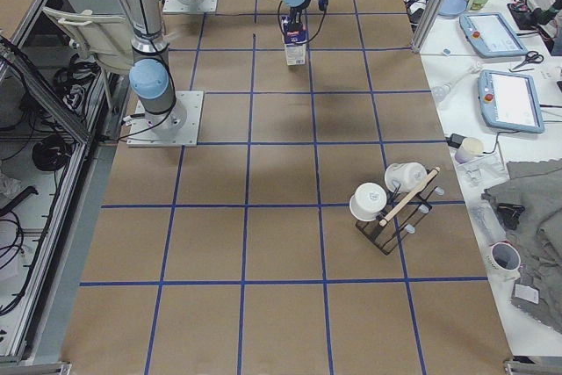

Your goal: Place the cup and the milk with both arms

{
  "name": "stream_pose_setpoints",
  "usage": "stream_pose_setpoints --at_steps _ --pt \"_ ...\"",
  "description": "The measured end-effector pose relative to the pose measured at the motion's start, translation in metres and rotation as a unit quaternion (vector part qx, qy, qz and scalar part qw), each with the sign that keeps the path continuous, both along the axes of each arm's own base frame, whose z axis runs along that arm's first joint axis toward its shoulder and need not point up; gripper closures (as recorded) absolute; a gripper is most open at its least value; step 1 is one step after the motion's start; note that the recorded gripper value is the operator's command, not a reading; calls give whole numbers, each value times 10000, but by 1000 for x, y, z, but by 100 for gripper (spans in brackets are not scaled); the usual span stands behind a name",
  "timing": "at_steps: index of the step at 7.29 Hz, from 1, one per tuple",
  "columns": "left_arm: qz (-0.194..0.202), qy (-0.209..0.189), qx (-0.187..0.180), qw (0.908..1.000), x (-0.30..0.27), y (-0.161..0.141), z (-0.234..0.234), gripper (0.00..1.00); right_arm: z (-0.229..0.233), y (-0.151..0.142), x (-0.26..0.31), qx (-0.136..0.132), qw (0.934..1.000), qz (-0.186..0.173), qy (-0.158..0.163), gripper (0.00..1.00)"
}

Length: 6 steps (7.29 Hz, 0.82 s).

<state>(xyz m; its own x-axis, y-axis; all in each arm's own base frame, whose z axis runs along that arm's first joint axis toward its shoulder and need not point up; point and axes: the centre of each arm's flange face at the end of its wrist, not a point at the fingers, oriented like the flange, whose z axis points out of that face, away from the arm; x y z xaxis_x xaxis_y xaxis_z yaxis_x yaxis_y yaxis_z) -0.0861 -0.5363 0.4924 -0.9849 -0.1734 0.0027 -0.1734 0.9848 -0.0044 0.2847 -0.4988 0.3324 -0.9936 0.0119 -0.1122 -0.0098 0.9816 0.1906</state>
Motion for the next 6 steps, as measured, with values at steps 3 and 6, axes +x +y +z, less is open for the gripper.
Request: stream_pose_setpoints --at_steps 3,6 --pt "-2 2 8 10000 0 0 -1 0 -13 1 17 -75 9999 47 73 0" --pt "5 4 18 10000 0 -1 -2 0 52 -17 -19 -624 9974 -126 328 0"
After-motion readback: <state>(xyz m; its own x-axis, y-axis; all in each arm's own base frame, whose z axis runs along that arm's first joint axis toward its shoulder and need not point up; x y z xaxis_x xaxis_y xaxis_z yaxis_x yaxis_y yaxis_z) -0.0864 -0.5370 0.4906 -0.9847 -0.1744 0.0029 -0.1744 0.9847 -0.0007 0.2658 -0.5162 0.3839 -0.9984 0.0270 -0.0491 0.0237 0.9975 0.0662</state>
